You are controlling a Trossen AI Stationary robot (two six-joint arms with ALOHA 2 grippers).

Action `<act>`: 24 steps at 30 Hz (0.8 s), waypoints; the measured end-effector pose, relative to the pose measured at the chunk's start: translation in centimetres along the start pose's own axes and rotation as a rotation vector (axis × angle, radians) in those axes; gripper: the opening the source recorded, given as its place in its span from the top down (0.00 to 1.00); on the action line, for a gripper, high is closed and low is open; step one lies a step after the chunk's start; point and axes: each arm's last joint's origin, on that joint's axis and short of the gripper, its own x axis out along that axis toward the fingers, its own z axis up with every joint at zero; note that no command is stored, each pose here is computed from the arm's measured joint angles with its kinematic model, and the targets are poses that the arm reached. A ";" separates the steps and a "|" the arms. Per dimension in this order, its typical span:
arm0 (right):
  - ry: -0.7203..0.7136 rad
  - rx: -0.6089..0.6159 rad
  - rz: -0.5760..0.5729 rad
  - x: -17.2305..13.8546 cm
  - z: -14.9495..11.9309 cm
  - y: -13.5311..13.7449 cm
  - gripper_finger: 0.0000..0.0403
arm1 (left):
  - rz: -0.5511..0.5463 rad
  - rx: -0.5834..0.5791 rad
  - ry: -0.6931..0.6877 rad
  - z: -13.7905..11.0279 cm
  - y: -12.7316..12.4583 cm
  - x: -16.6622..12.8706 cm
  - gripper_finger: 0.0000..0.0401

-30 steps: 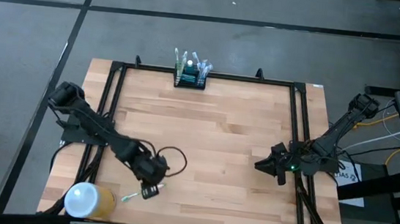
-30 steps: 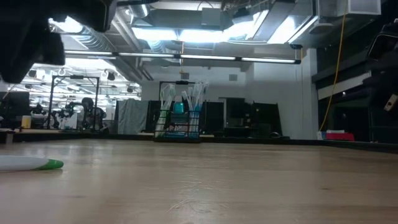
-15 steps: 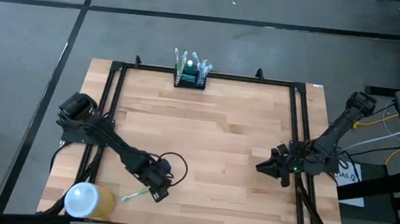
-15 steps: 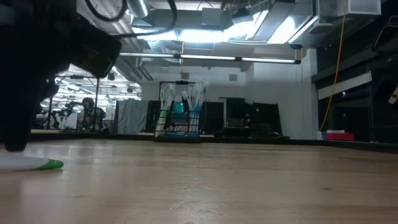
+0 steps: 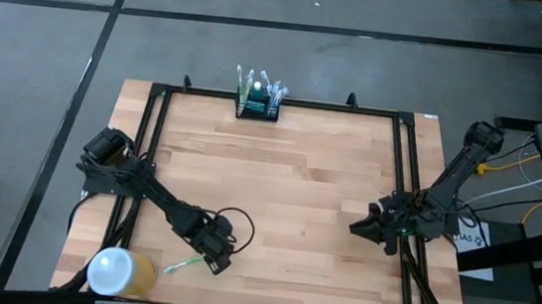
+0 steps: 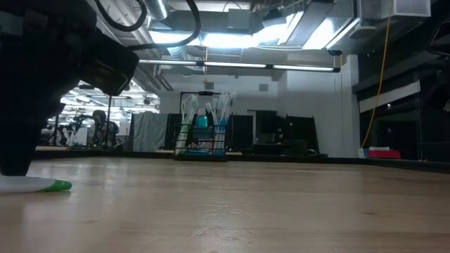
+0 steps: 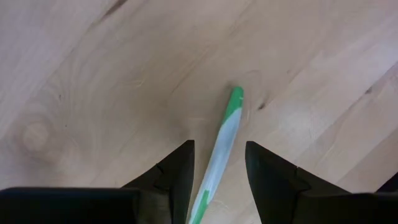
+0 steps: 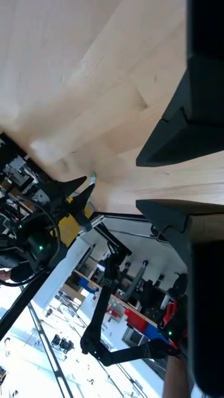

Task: Pick & Place toothbrushing station
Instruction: Put the green toothbrush into the wire organizer

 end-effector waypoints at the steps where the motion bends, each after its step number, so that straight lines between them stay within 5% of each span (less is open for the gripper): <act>1: 0.000 0.000 0.000 0.0 0.0 0.0 0.76 | 0.000 -0.004 0.000 0.0 0.0 0.0 0.65; 24: 0.001 0.004 0.012 -0.2 -0.1 0.2 0.76 | 0.015 -0.024 0.024 0.3 -0.6 1.4 0.75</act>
